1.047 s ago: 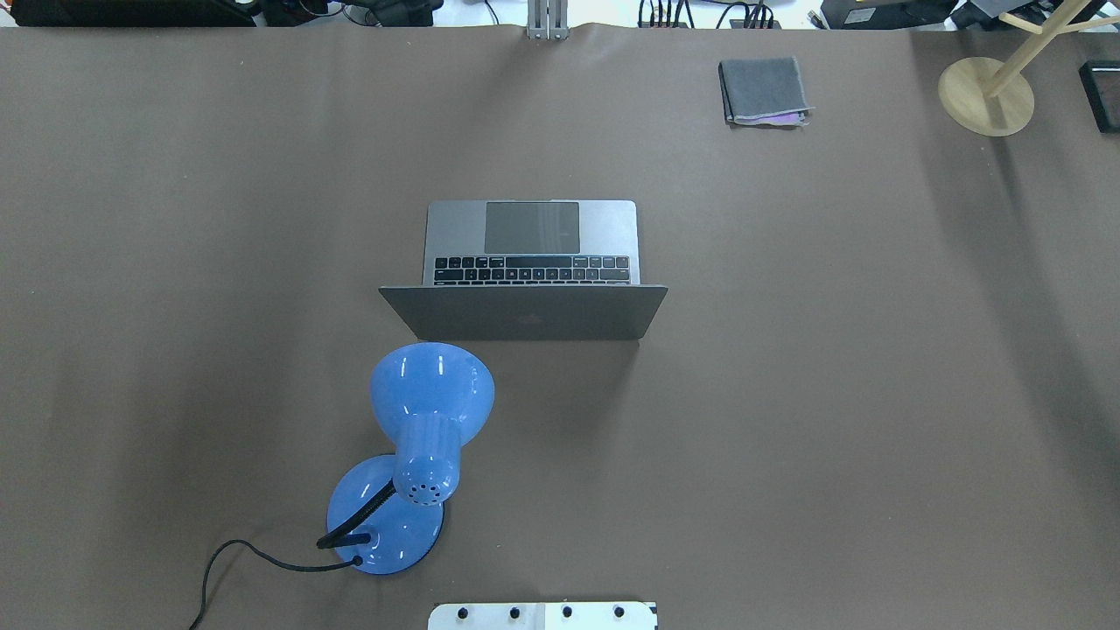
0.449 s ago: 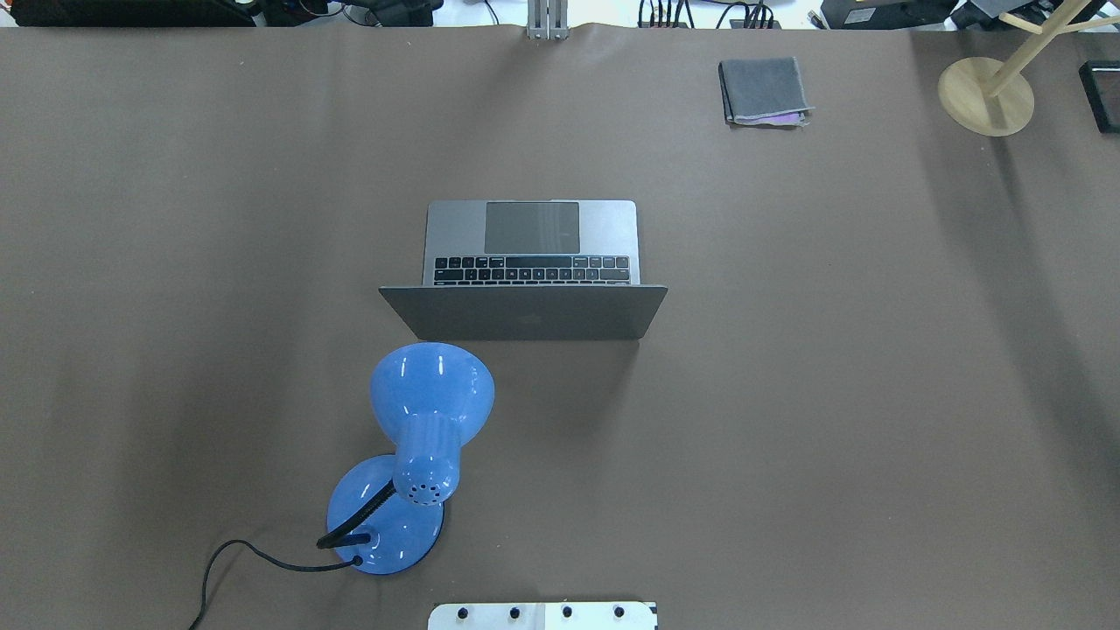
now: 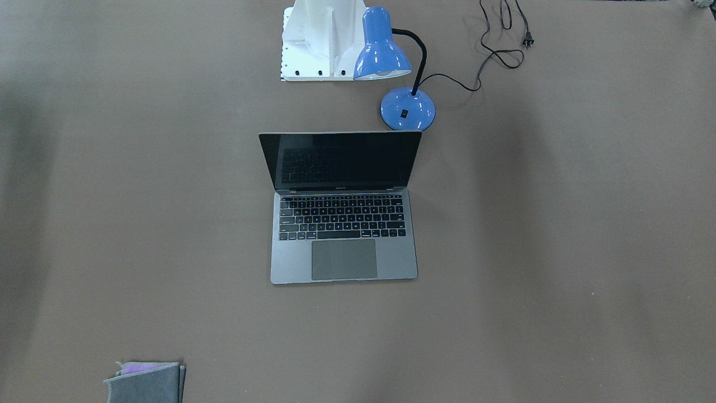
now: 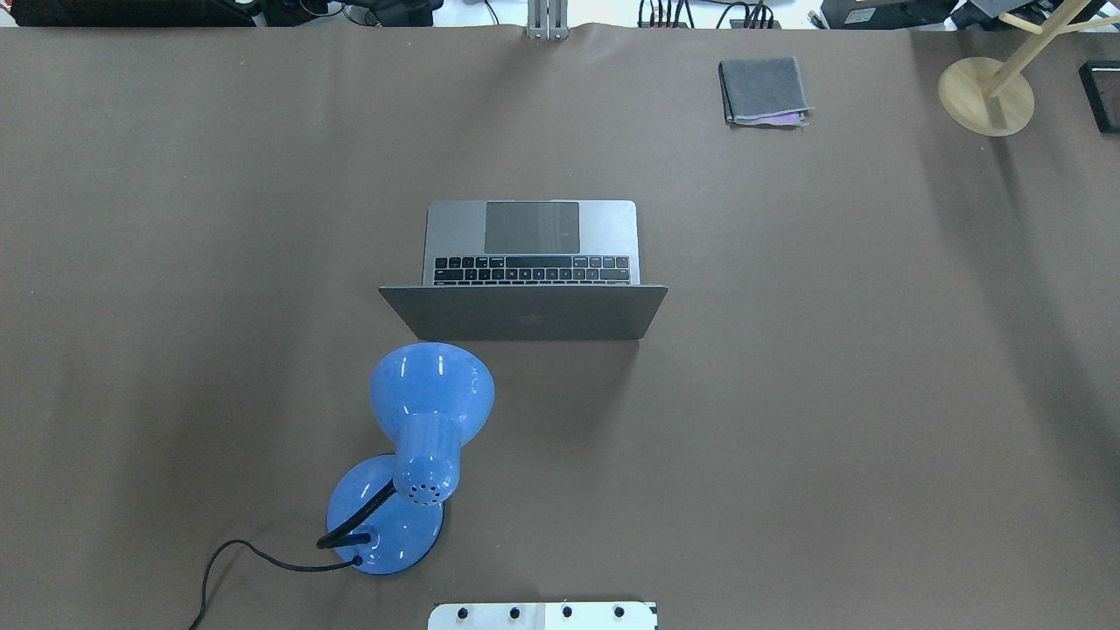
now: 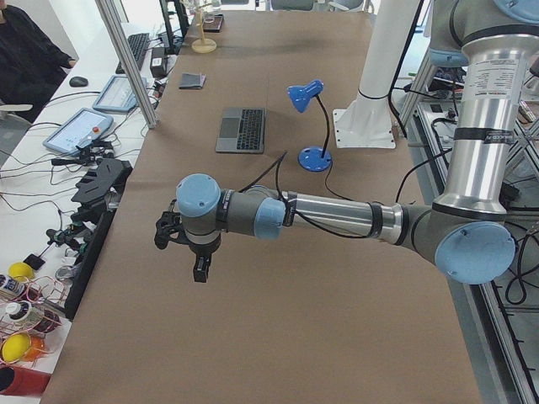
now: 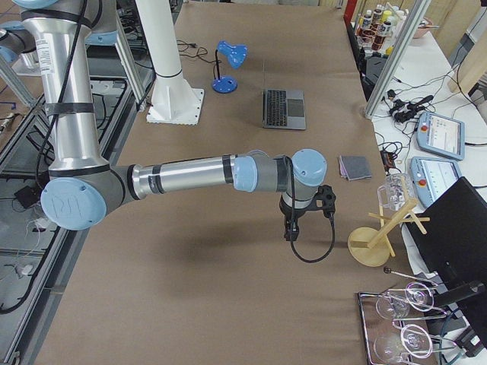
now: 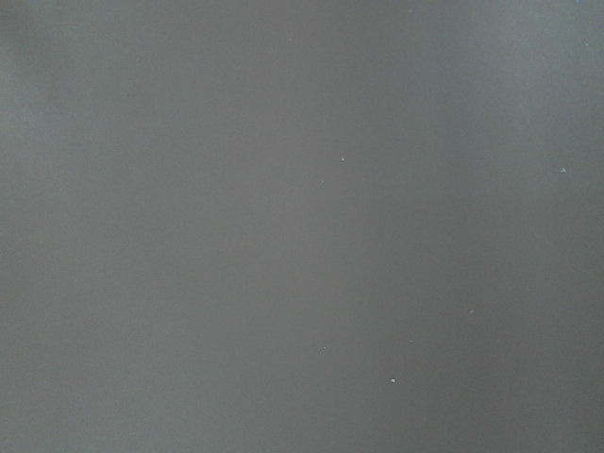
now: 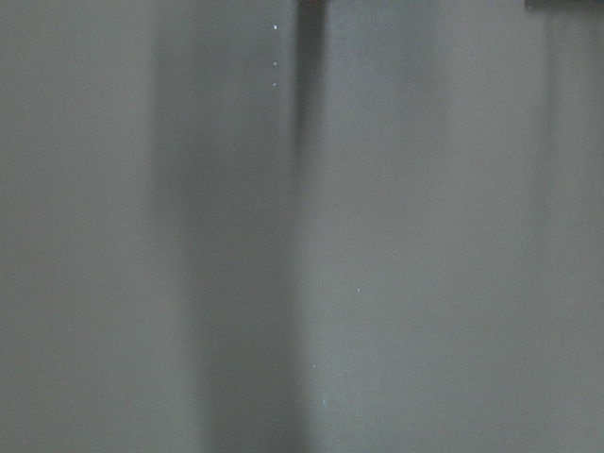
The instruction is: Close laptop
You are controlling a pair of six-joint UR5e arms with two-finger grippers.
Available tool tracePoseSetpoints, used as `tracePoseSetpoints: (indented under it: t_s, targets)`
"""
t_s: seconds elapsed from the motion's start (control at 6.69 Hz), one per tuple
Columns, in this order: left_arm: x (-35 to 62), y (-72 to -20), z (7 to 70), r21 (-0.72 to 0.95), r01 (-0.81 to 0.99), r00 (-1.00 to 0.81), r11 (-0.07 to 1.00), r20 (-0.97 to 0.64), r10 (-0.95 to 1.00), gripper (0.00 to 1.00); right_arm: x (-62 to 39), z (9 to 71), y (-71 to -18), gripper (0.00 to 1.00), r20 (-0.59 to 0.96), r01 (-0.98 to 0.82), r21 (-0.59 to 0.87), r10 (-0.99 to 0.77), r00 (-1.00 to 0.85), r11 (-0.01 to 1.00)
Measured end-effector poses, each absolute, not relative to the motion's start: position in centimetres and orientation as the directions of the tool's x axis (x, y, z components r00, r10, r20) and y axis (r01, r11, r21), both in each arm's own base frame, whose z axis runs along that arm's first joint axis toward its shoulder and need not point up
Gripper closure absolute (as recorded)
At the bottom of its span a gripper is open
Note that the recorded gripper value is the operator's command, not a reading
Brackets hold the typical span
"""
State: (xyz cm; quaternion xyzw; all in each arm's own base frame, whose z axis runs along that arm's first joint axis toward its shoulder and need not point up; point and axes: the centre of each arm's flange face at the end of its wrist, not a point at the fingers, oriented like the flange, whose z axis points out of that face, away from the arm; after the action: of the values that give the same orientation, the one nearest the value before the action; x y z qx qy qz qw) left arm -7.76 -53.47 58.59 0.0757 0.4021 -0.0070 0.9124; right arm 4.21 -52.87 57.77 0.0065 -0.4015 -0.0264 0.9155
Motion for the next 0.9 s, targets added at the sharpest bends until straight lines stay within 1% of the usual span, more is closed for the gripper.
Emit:
tracePoseSetpoints:
  t_s: [0.15,0.45,0.6,0.9]
  targets:
    - [-7.7,-53.6,58.0,0.143,0.074,0.676,0.987,-0.735,0.056,0.01,4.1,57.0,-53.5,0.00,0.735,0.041,0.045,-0.061,0.676,0.998]
    - [-7.6,-55.3,55.3,0.168,0.089,0.674,0.982,-0.736,0.064,0.01,2.7,53.6,-56.4,0.00,0.723,0.063,0.106,-0.120,0.680,0.992]
    - [-7.2,-56.7,53.1,0.164,0.123,0.668,0.979,-0.743,0.041,0.01,1.6,51.8,-58.0,0.00,0.712,0.073,0.127,-0.143,0.687,0.989]
    - [-3.7,-59.5,47.6,0.146,0.164,0.644,0.976,-0.765,0.006,0.01,-1.5,47.3,-60.8,0.00,0.725,0.035,0.112,-0.106,0.681,0.993]
